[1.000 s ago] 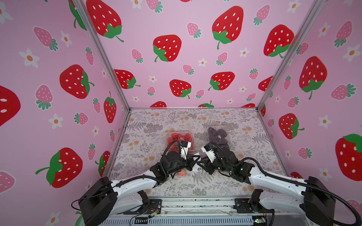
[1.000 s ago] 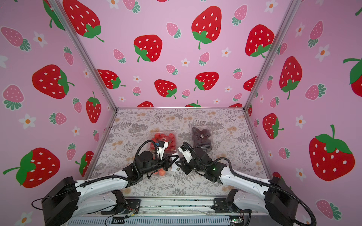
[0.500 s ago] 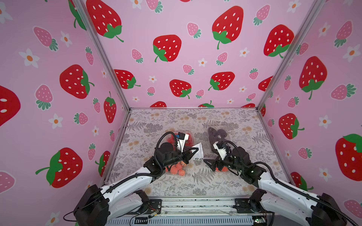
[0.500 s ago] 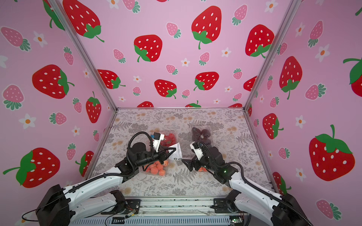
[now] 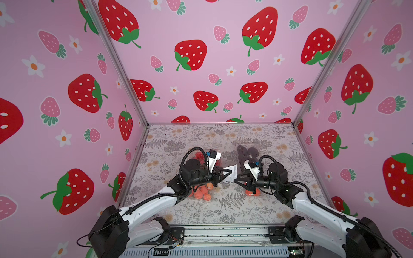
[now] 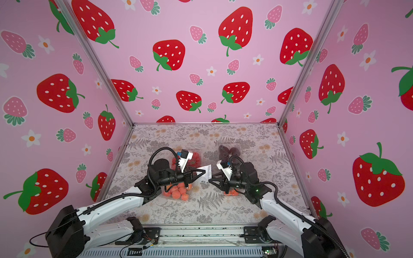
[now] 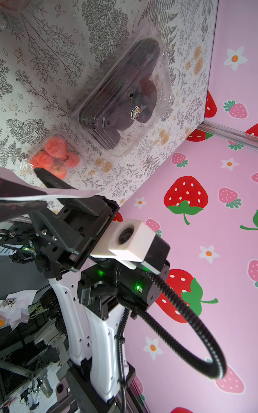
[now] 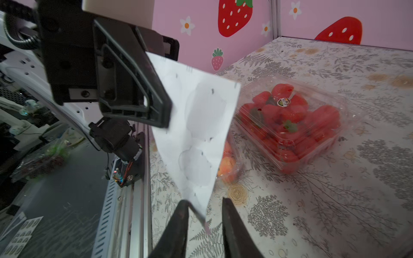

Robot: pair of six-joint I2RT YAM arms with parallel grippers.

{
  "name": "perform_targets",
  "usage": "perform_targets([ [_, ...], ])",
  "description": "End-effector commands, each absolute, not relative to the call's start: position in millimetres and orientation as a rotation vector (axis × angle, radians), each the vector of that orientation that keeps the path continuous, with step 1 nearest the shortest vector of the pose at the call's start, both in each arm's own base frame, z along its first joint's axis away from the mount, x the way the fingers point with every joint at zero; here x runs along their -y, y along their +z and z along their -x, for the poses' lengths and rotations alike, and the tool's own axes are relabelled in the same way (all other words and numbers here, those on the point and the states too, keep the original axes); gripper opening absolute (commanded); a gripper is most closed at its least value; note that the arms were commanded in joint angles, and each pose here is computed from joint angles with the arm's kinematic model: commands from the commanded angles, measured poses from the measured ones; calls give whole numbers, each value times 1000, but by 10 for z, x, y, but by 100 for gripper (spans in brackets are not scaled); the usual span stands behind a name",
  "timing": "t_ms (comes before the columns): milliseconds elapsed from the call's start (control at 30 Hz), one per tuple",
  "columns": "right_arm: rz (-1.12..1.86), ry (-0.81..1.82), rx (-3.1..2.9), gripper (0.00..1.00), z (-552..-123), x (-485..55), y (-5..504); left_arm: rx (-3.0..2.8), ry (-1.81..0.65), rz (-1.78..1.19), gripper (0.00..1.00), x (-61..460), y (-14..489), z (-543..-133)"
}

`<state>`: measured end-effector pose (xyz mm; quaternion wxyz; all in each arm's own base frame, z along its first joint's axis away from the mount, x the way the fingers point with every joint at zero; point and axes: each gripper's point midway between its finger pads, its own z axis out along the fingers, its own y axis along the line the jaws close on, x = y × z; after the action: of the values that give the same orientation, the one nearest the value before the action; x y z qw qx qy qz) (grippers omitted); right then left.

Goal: Label fruit boxes
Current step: Adjust the label sticker.

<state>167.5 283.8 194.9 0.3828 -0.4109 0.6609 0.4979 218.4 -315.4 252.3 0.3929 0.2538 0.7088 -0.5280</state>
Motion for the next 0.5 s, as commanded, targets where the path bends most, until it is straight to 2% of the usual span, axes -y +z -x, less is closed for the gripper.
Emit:
perform_targets([
  [0, 1110, 1355, -1607, 25, -1562, -2881, 2027, -1729, -1358, -642, 0, 3185, 2728, -2218],
  [100, 1123, 1383, -1615, 36, -1554, -2907, 2015, -1732, -1373, -632, 0, 3205, 2705, -2231],
  [200, 1128, 1385, -1621, 36, -1563, -2918, 1979, -1719, -1377, -628, 0, 3206, 2730, -2237],
  [467, 1124, 1391, -1616, 3, -1547, -2909, 1981, -1715, -1394, -576, 0, 3199, 2724, -2277],
])
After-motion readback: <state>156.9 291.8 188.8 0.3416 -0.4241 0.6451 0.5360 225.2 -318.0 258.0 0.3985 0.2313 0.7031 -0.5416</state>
